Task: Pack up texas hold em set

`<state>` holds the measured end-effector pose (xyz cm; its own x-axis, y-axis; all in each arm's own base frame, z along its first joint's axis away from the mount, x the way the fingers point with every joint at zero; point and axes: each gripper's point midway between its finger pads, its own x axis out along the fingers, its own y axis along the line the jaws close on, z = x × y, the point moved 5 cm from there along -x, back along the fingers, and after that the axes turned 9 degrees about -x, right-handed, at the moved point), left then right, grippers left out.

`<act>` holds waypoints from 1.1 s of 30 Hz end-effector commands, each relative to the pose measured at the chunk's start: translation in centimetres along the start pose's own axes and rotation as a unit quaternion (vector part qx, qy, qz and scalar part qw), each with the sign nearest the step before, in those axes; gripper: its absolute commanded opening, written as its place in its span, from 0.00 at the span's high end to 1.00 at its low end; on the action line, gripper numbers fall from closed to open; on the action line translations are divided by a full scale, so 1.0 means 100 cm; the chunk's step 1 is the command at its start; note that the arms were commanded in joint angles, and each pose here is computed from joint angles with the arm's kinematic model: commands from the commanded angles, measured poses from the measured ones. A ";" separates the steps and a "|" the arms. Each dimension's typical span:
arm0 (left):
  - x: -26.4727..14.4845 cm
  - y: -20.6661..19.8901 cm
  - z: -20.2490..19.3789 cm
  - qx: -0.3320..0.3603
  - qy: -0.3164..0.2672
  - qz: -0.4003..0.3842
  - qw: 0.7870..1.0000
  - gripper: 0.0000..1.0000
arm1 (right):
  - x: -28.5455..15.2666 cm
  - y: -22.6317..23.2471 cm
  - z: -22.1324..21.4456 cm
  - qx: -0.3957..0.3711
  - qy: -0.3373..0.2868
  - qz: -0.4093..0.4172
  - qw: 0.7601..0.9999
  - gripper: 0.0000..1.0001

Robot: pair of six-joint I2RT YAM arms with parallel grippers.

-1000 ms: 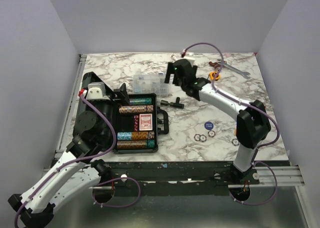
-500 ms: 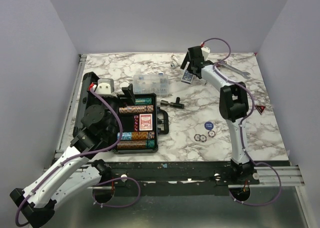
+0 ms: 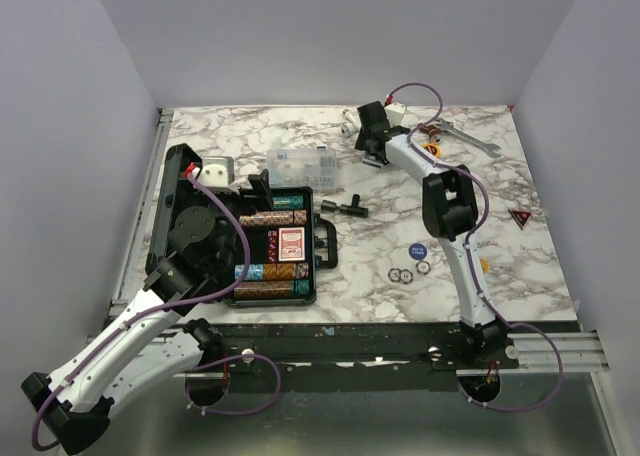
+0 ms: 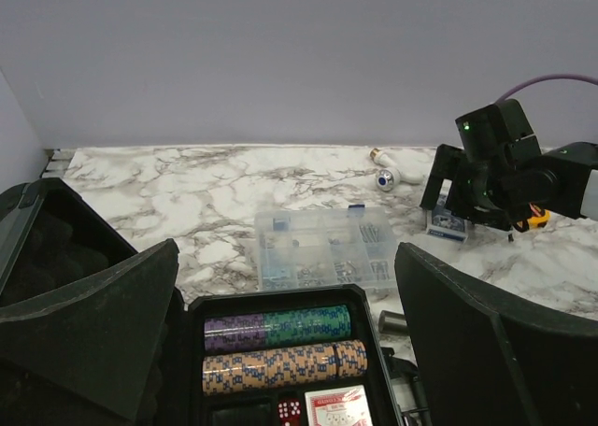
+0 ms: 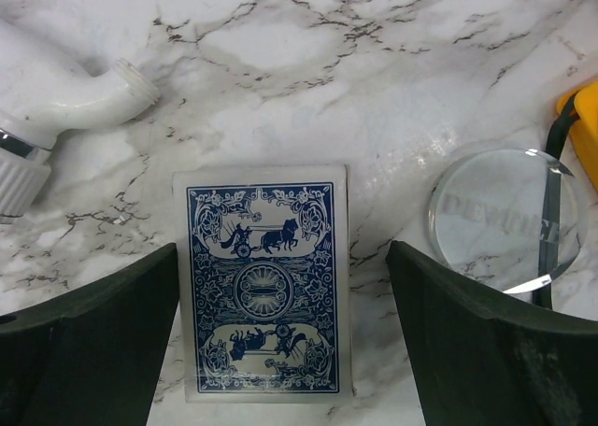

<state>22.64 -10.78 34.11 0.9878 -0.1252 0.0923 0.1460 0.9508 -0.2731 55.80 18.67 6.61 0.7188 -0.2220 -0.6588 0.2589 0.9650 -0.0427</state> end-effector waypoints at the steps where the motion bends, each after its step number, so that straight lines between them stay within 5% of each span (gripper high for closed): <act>1: -0.001 -0.007 0.012 -0.012 -0.008 -0.015 1.000 0.02 | 0.007 -0.010 -0.030 -0.059 0.015 -0.070 0.996 0.11; 18: -0.003 -0.032 0.056 -0.051 -0.006 -0.069 0.996 0.02 | -0.024 0.003 0.002 -0.022 -0.013 -0.003 1.000 0.37; 28: -0.020 -0.002 0.044 -0.018 -0.040 -0.034 0.998 0.02 | -0.115 -0.005 0.044 0.036 -0.068 0.067 0.995 0.43; 33: -0.029 0.003 0.055 -0.026 -0.070 -0.036 0.997 0.02 | -0.185 0.014 0.023 0.062 -0.068 0.130 0.987 0.43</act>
<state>20.14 -9.62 37.40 0.9684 -0.1861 0.1660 0.2294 0.9259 -0.3002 47.73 19.55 16.14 0.7893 -0.1304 -0.6000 0.1967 0.9794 0.0458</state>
